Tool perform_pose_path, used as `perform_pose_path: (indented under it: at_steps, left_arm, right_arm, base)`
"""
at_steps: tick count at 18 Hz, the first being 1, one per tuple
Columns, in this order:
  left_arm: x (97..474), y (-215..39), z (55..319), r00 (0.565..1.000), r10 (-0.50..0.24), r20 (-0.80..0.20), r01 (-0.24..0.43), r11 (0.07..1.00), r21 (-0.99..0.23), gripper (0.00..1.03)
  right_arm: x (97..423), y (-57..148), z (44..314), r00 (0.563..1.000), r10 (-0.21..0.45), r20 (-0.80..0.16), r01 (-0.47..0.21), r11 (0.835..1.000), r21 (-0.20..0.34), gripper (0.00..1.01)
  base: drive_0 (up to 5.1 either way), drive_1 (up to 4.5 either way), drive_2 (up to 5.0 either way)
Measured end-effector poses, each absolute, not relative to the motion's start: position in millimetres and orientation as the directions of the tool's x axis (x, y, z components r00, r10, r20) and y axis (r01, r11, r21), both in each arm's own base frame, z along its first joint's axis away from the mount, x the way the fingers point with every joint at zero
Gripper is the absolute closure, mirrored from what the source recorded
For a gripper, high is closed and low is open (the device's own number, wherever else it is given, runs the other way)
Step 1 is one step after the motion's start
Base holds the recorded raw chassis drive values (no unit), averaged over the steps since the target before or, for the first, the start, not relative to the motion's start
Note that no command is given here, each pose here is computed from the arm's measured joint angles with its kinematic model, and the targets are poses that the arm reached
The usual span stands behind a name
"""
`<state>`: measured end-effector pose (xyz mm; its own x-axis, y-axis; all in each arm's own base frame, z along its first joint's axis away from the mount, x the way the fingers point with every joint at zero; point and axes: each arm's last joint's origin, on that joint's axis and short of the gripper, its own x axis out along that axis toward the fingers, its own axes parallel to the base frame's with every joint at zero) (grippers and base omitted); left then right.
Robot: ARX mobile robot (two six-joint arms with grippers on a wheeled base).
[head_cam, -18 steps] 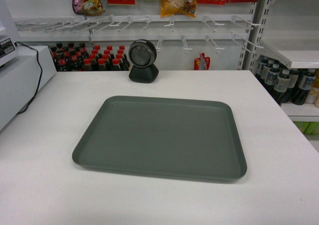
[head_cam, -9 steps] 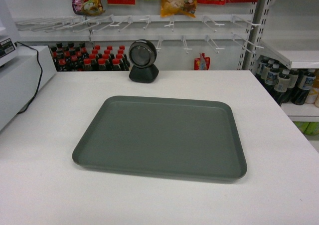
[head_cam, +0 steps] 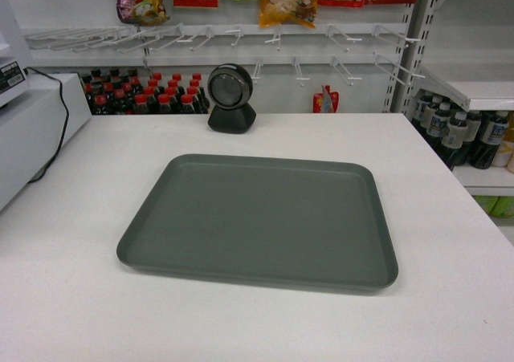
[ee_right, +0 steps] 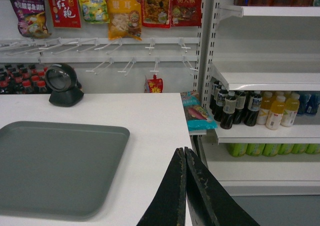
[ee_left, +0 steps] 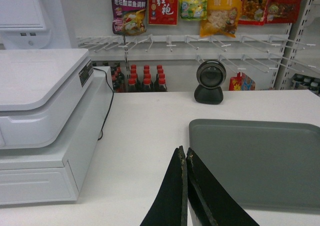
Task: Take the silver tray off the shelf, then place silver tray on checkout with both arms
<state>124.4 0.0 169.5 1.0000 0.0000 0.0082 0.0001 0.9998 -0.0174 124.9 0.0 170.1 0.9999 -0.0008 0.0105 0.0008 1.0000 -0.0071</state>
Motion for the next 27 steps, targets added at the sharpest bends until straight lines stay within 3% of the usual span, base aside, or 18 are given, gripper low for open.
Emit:
perform_pose_path:
  at_steps: [13,15,16,19,20,24,25,27]
  left_arm:
    - [108,0,170,1.0,0.0,0.012,0.0,1.0,-0.017,1.02]
    - [99,0,163,0.999,0.0,-0.043,0.0,1.0,-0.017,1.02]
    - [98,0,168,1.0,0.0,0.012,0.0,1.0,-0.017,1.02]
    - [98,0,166,1.0,0.0,-0.007,0.0,1.0,-0.017,1.02]
    - [98,0,167,1.0,0.0,0.001,0.0,1.0,-0.017,1.02]
    - [98,0,166,1.0,0.0,-0.003,0.0,1.0,-0.017,0.63]
    - [98,0,166,1.0,0.0,-0.003,0.0,1.0,-0.017,0.48]
    - [98,0,166,1.0,0.0,-0.003,0.0,1.0,-0.017,0.32]
  right_arm:
    - [108,0,170,1.0,-0.001,0.014,0.001,1.0,-0.007,0.99]
    - [100,0,164,0.999,0.0,-0.041,-0.001,1.0,-0.007,0.99]
    - [97,0,168,1.0,0.0,0.01,0.0,1.0,-0.007,0.99]
    - [97,0,167,1.0,0.0,0.0,0.0,1.0,-0.006,0.99]
    - [97,0,167,1.0,0.0,0.007,0.0,1.0,-0.005,0.96]
    - [97,0,167,1.0,0.0,0.004,0.0,1.0,-0.004,0.56]
    - [97,0,167,1.0,0.0,0.004,0.0,1.0,-0.004,0.42]
    - [97,0,167,1.0,0.0,0.004,0.0,1.0,-0.004,0.25]
  base:
    - [0.0,0.0,0.0]
    - [0.0,0.0,0.0]
    - [0.0,0.0,0.0]
    - [0.0,0.0,0.0]
    - [0.0,0.0,0.0]
    - [0.0,0.0,0.0]
    - [0.0,0.0,0.0]
    - [0.0,0.0,0.0]
